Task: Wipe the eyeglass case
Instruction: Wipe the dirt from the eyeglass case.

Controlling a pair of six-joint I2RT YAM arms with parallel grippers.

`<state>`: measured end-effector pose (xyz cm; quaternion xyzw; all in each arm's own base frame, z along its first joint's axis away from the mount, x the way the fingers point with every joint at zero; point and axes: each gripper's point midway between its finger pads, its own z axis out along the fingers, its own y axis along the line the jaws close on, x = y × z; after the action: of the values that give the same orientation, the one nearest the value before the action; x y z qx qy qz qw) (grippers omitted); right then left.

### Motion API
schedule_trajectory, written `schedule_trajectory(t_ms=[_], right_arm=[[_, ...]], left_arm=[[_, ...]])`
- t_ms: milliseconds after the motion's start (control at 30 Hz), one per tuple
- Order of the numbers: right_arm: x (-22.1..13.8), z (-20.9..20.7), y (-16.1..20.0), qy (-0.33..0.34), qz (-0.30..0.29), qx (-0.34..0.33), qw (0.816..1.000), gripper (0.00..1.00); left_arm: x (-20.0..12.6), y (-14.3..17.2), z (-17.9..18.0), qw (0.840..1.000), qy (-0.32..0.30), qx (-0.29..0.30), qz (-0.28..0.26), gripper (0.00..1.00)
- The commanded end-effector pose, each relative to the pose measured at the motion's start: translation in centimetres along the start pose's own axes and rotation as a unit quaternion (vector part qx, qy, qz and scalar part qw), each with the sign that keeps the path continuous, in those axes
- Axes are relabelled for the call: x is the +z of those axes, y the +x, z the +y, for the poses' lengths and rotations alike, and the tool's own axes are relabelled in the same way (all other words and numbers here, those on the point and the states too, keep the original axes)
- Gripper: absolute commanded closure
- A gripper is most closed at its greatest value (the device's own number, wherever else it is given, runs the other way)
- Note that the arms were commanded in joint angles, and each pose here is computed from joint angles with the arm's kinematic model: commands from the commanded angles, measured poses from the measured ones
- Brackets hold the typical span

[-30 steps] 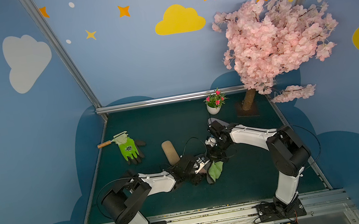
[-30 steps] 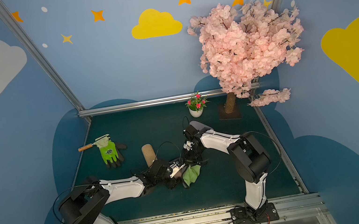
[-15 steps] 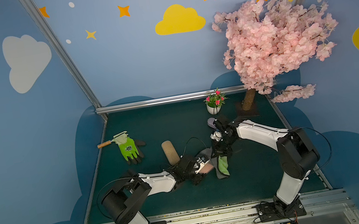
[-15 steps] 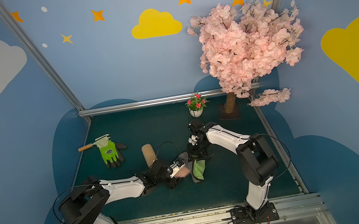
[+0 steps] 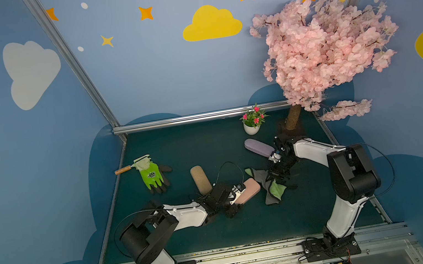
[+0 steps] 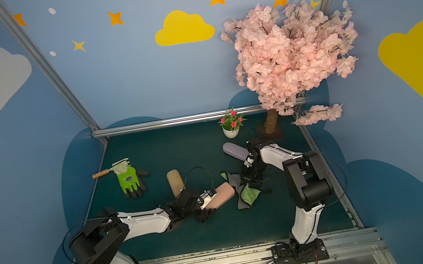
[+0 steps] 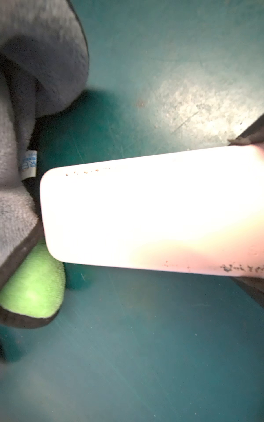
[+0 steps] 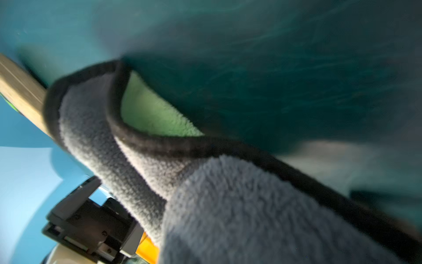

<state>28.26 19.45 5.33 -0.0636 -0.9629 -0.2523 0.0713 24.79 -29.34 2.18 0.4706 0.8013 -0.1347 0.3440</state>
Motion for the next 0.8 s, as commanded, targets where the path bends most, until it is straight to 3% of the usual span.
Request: schedule_trajectory(t_ms=[0,100,200,300,433,500,667,767], right_arm=[[0.8,6.8,2.6,-0.075,0.032,-0.029,0.996,1.00],[2.7,11.5,3.7,-0.147,0.059,-0.023,0.987,1.00],[4.5,11.2,4.0,-0.139,0.073,-0.012,0.987,1.00],[5.1,6.2,3.2,-0.099,0.074,0.023,0.992,1.00],[2.0,-3.4,1.0,0.061,0.019,0.028,0.998,1.00],[0.5,-4.6,0.3,0.084,-0.003,0.027,0.996,1.00],[0.4,5.9,2.3,-0.090,0.031,0.018,0.995,1.00],[2.2,10.6,3.7,-0.138,0.056,0.011,0.989,1.00]], left_arm=[[-0.1,0.6,0.3,1.000,-0.009,-0.007,0.015,0.97],[-0.1,0.4,0.3,1.000,-0.010,-0.006,0.014,0.97],[0.0,0.4,0.2,1.000,-0.010,-0.003,0.015,0.97],[-0.1,0.4,0.2,1.000,-0.009,-0.003,0.016,0.97],[-0.1,0.6,0.1,1.000,-0.011,-0.004,0.016,0.97],[-0.1,0.6,0.2,1.000,-0.013,-0.004,0.016,0.97],[-0.1,0.5,0.6,1.000,-0.026,-0.006,0.014,0.97],[0.0,0.4,0.5,1.000,-0.023,-0.007,0.014,0.97]])
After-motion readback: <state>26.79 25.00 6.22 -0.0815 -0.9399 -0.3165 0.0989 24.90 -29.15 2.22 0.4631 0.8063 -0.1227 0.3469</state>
